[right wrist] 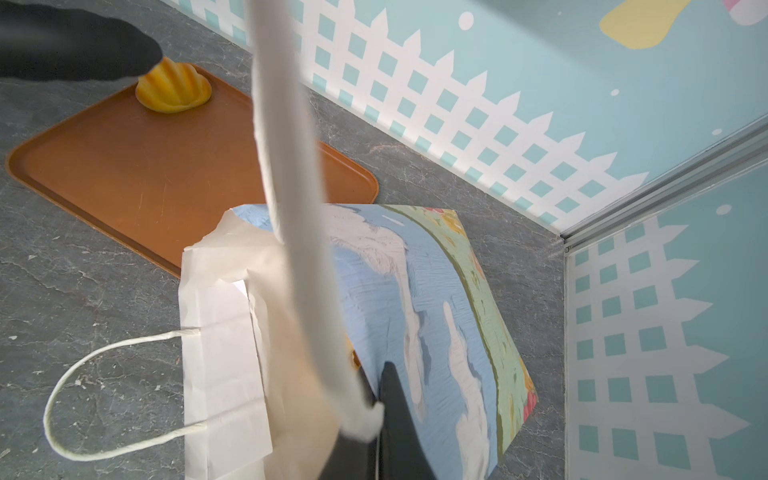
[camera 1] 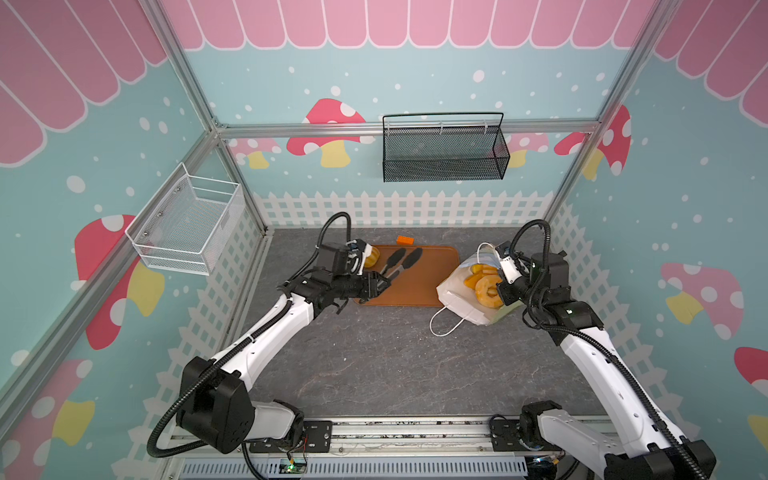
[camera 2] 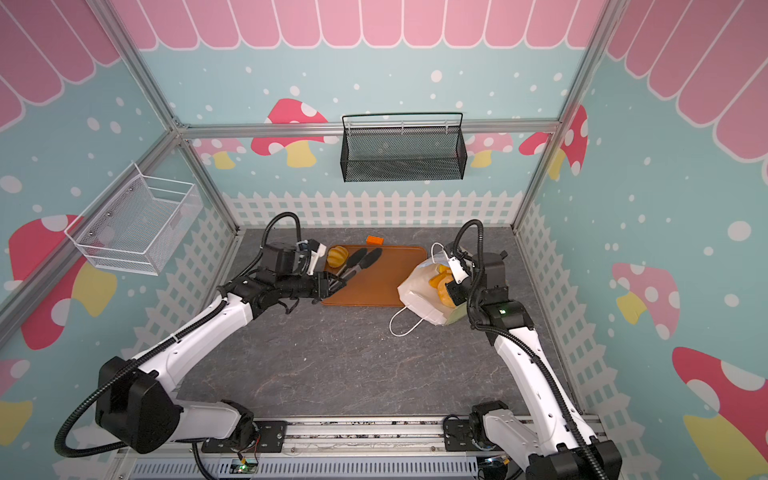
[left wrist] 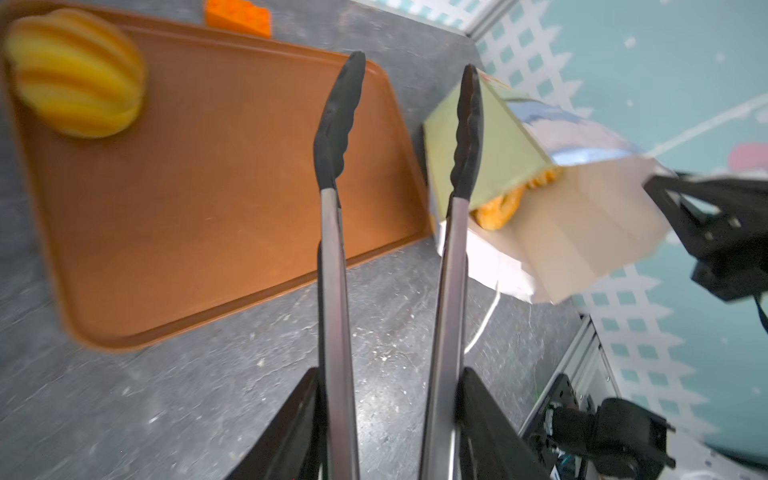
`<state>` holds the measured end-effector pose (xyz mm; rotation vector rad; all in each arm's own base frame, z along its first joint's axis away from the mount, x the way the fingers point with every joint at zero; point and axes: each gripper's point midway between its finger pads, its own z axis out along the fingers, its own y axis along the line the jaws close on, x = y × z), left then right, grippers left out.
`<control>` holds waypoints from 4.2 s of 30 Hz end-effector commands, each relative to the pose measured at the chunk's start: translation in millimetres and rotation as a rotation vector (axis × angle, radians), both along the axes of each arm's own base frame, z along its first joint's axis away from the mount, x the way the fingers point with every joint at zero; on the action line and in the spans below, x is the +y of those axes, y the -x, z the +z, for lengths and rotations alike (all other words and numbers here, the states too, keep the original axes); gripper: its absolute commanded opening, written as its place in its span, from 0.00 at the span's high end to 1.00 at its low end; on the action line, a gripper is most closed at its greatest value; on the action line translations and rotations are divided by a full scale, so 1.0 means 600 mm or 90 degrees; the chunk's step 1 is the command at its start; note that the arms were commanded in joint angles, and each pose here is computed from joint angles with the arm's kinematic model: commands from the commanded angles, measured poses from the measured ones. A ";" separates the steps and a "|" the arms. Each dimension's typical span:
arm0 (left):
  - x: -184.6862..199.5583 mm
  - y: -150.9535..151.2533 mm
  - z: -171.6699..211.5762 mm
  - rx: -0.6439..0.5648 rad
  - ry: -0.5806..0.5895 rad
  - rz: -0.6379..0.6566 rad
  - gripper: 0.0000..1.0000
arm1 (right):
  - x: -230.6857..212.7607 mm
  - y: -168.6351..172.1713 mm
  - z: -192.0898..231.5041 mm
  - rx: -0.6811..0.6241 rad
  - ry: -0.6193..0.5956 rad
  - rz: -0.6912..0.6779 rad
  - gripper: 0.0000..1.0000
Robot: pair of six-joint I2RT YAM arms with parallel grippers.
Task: Take the fake bread out of the paper bag
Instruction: 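Move the tongs back into the bag opening and pinch a ring-shaped bread, then pull the ring bread out with the tongs and carry it over the tray, then lower the ring bread onto the tray and open the tongs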
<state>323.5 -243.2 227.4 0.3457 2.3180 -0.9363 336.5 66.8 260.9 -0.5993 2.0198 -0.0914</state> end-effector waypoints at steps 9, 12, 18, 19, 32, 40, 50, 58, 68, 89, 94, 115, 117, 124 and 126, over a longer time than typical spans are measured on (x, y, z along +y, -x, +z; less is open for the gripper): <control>-0.166 0.110 0.004 -0.179 -0.163 -0.211 0.54 | 0.009 0.007 0.031 -0.030 -0.014 0.020 1.00; -0.188 0.105 -0.025 -0.153 -0.178 -0.207 0.54 | 0.009 0.012 0.031 -0.032 -0.012 0.024 1.00; -0.233 0.078 -0.056 -0.101 -0.162 -0.192 0.54 | 0.019 0.026 0.027 -0.035 -0.009 0.056 1.00; -0.239 0.071 -0.058 -0.095 -0.157 -0.185 0.54 | 0.021 0.027 0.027 -0.035 -0.010 0.061 1.00; -0.276 0.047 -0.092 -0.022 -0.116 -0.188 0.51 | 0.018 0.025 0.003 -0.015 0.002 0.058 1.00; -0.288 0.057 -0.102 0.003 -0.095 -0.209 0.56 | 0.016 0.019 -0.002 -0.012 0.001 0.049 1.00; -0.254 0.052 -0.029 -0.044 -0.028 -0.179 0.89 | 0.005 0.018 0.006 -0.022 0.002 0.024 1.00; -0.193 0.079 0.037 -0.092 0.005 -0.184 0.92 | -0.009 0.013 0.006 -0.019 0.003 -0.016 1.00; -0.096 0.114 0.051 -0.186 -0.088 -0.157 0.97 | -0.035 -0.010 0.002 -0.005 0.007 -0.092 1.00; 0.046 0.026 0.136 -0.221 -0.146 0.029 1.00 | -0.057 -0.032 0.002 0.004 0.048 -0.136 1.00; 0.088 -0.055 0.083 -0.186 -0.269 0.100 1.00 | -0.058 -0.031 0.005 0.004 0.053 -0.135 1.00; 0.065 -0.211 -0.088 -0.229 -0.714 0.005 1.00 | -0.084 -0.004 -0.005 0.017 0.088 -0.170 1.00; 0.066 -0.216 -0.093 -0.237 -0.753 -0.002 1.00 | -0.087 -0.004 0.000 0.012 0.091 -0.173 1.00; 0.060 -0.224 -0.095 -0.278 -0.839 -0.034 1.00 | -0.088 0.000 0.002 0.013 0.090 -0.175 1.00; 0.054 -0.221 -0.099 -0.286 -0.853 -0.043 1.00 | -0.088 0.001 0.002 0.013 0.089 -0.175 1.00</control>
